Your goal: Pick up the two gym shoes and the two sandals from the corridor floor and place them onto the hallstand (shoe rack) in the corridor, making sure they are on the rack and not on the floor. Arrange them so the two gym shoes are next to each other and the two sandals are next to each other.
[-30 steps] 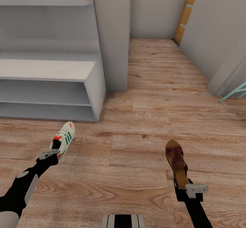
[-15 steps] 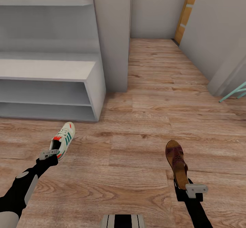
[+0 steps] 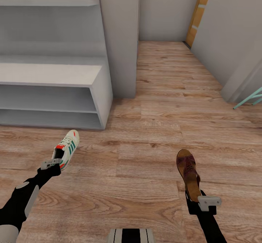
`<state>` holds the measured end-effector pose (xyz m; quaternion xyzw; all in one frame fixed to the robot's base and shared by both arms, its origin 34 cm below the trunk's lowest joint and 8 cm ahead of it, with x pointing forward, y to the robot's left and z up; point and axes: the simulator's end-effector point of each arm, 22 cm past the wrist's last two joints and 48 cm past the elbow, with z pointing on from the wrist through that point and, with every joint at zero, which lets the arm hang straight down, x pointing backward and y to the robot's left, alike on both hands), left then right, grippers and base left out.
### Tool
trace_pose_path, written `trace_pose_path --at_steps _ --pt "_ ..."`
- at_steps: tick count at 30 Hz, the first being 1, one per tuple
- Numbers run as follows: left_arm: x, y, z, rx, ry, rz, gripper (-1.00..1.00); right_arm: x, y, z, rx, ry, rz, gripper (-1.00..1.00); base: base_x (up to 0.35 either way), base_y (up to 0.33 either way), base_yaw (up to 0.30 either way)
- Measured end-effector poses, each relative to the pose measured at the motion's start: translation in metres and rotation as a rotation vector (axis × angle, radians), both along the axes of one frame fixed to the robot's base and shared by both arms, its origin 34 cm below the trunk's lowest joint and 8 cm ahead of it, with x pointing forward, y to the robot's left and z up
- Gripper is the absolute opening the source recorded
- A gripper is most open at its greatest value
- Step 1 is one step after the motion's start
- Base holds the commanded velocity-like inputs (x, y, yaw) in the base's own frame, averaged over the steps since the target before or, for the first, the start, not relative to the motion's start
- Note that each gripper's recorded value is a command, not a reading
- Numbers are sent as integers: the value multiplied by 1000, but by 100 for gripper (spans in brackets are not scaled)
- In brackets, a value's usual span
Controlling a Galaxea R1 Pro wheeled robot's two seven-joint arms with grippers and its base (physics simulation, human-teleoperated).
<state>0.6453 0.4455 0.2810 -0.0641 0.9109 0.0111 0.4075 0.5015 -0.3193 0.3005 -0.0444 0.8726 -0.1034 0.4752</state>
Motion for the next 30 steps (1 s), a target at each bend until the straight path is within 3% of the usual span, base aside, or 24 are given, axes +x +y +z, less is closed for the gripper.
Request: trace_pose_path --at_steps 4,9,19,30 --pt "3 13 8 12 18 4 -100 1 1 2 0 -12 3 -100 0 0 0" --pt "16 33 39 36 5 -16 -100 2 2 3 1 -20 5 -100 0 0 0" --pt "43 28 91 25 -21 -65 -100 2 2 4 0 -23 5 -100 0 0 0" --pt "47 24 101 20 -13 -74 -100 2 2 4 1 -23 6 -100 0 0 0"
